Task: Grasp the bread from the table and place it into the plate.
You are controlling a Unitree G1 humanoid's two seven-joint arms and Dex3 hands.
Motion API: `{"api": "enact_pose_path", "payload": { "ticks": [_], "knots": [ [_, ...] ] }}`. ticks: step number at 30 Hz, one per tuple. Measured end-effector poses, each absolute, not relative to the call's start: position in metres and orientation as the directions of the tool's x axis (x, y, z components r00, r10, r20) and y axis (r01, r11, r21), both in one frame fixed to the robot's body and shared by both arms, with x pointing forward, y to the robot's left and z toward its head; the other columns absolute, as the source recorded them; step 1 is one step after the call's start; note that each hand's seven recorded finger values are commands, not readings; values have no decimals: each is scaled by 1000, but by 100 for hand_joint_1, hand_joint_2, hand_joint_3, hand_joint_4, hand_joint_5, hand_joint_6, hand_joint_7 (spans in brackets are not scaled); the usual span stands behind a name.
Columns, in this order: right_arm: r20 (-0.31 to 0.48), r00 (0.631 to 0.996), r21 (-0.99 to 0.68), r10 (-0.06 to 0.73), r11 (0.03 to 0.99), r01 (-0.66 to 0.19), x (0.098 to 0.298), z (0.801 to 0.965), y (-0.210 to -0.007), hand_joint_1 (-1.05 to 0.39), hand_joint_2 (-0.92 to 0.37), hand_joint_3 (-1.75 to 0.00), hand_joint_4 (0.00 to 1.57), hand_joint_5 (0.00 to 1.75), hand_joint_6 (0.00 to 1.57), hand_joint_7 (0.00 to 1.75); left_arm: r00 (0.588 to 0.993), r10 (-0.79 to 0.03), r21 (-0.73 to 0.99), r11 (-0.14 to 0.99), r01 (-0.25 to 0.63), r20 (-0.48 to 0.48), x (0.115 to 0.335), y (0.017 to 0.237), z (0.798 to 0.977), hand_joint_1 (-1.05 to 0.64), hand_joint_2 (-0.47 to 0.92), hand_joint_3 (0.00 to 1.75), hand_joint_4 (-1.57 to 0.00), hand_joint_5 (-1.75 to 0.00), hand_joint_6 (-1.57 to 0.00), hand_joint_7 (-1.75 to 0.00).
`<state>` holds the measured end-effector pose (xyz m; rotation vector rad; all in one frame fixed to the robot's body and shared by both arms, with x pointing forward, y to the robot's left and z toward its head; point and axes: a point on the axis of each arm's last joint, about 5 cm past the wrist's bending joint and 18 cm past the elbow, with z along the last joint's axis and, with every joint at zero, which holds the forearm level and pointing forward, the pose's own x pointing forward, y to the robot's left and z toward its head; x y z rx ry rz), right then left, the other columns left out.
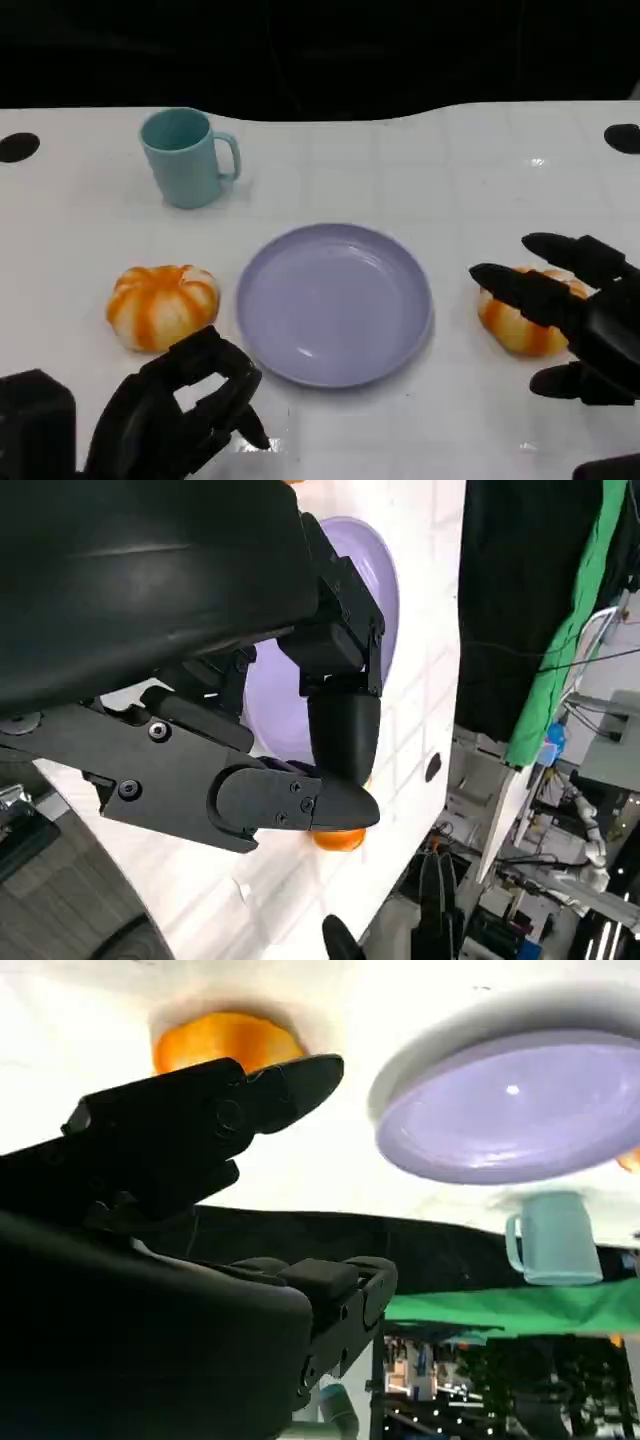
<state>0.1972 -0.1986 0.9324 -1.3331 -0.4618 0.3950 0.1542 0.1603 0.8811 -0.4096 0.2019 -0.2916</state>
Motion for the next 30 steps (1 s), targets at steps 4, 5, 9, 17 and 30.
{"api": "enact_pose_path", "payload": {
  "ticks": [4, 5, 9, 17, 30],
  "knots": [
    [44, 849, -992, 527, 125, -27, 205, 932, -198, -48, -82, 0, 2, 29, 26, 2, 939, -318, -420, 876, 237, -134, 155, 160, 881, -53, 92, 30, -71, -175, -70, -145],
    [29, 850, -993, 526, 112, -36, 207, 930, -198, -48, -81, 0, 4, 30, 27, 2, 939, -318, -420, 876, 236, -135, 155, 160, 881, -52, 92, 31, -71, -175, -70, -146],
    [-16, 849, -996, 527, 64, -58, 217, 923, -197, -48, -81, 0, 5, 31, 27, 1, 939, -318, -421, 876, 237, -134, 155, 160, 881, -53, 92, 33, -71, -175, -69, -147],
    [-76, 848, -997, 525, -22, -75, 238, 913, -193, -50, -84, -1, 8, 30, 28, 0, 939, -317, -421, 876, 236, -133, 155, 159, 881, -53, 92, 32, -71, -175, -70, -148],
    [-176, 842, -984, 510, -98, -146, 262, 898, -177, -42, -85, 0, 22, 19, 34, 1, 940, -312, -424, 876, 230, -135, 153, 159, 881, -54, 92, 31, -71, -175, -70, -148]
  ]
}}
